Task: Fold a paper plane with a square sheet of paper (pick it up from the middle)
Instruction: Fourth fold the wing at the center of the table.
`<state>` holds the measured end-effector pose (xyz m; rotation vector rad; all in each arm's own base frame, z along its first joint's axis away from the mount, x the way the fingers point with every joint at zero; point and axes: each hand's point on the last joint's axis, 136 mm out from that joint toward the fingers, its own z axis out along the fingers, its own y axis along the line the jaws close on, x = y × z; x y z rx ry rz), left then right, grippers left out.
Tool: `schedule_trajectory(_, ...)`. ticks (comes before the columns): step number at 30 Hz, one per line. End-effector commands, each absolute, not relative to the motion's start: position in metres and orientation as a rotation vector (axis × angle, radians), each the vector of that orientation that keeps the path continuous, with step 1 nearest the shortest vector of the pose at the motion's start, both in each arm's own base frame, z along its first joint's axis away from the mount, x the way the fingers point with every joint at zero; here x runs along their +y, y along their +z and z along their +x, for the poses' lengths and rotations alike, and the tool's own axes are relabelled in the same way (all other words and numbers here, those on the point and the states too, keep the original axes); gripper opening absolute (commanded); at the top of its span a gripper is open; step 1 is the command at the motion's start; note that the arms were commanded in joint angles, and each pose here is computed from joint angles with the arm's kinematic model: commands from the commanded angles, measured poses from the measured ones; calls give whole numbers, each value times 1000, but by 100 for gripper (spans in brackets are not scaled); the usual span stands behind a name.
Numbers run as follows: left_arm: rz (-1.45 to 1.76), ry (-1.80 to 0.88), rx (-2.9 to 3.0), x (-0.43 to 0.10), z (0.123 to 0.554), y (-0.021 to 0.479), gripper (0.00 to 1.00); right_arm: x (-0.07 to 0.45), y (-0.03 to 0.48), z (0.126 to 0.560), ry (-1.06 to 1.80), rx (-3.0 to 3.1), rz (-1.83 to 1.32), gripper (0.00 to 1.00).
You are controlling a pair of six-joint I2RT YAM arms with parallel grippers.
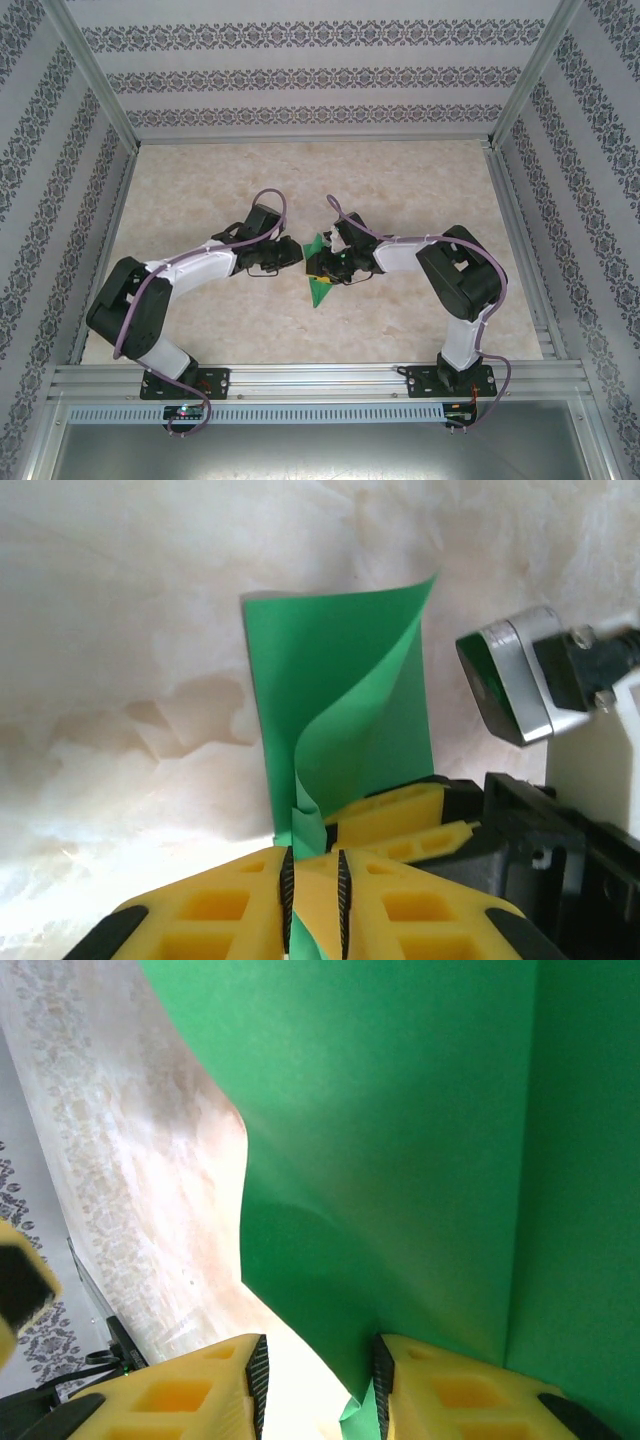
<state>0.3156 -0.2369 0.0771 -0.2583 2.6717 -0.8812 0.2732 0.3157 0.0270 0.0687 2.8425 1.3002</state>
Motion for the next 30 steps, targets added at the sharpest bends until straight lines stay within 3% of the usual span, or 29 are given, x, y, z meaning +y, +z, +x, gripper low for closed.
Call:
schedule_trajectory(1, -214, -923, 2677, -242, 326, 80, 23, 306, 16, 266, 1224, 2874, 79, 36)
schedule_trajectory(20, -138, -1108, 2798, -275, 327, 48, 25, 309, 36, 269, 1262, 2786, -4, 34)
schedule_trajectory(30, -128, -1139, 2824, -278, 323, 36, 11, 306, 41, 269, 1256, 2768, -10, 33)
